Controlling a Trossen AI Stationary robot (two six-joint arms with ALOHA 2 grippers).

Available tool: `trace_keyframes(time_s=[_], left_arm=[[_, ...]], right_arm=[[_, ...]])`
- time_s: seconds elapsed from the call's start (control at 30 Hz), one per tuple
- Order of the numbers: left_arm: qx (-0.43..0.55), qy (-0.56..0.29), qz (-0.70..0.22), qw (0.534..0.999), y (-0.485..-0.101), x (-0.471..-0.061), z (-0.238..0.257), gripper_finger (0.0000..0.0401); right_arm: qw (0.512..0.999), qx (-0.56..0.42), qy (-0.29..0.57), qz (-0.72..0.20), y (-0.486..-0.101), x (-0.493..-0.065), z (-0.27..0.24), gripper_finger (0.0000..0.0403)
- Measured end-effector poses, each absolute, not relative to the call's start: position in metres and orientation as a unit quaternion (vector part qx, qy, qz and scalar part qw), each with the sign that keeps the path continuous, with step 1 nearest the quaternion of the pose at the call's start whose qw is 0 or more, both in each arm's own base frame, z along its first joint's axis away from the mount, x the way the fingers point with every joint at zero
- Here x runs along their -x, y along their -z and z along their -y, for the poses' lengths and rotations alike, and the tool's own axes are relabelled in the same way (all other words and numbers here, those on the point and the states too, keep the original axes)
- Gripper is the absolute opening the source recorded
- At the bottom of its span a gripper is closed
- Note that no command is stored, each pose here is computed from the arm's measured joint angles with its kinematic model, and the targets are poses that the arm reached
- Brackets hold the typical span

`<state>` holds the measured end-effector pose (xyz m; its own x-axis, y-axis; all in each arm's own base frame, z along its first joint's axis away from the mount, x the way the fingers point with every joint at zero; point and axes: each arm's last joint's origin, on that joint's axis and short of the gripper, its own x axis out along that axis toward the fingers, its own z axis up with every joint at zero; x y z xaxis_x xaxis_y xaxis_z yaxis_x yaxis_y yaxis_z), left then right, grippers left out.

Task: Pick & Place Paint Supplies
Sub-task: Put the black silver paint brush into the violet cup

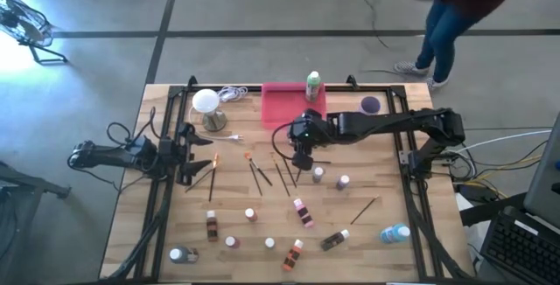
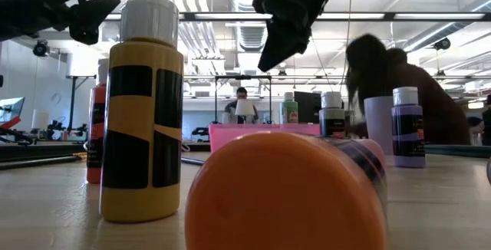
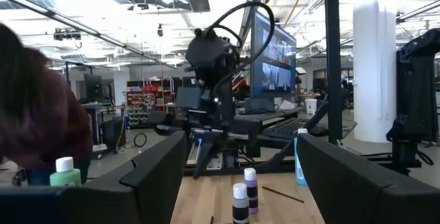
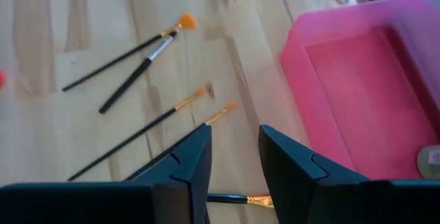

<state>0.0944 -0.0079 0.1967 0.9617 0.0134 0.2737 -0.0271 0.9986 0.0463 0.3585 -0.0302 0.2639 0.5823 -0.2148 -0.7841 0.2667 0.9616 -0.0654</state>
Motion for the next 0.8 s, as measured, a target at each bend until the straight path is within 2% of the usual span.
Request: trace_keyframes(time_s=[0.2,0.8], left_arm=[[-0.025,-0.01,0.137,0.99,-0.197,-0.094,0.008,0.0282],[-0.021,-0.036,0.135,0.99,-0.197,-0.094,0.006,0.0282]], right_arm=[[0.885,-0.032,0.141,-0.443,-0.26,-0.355,0.034,0.0113],[0.873,-0.047,0.117,-0.471,-0.235,-0.365,0.043,0.0156]])
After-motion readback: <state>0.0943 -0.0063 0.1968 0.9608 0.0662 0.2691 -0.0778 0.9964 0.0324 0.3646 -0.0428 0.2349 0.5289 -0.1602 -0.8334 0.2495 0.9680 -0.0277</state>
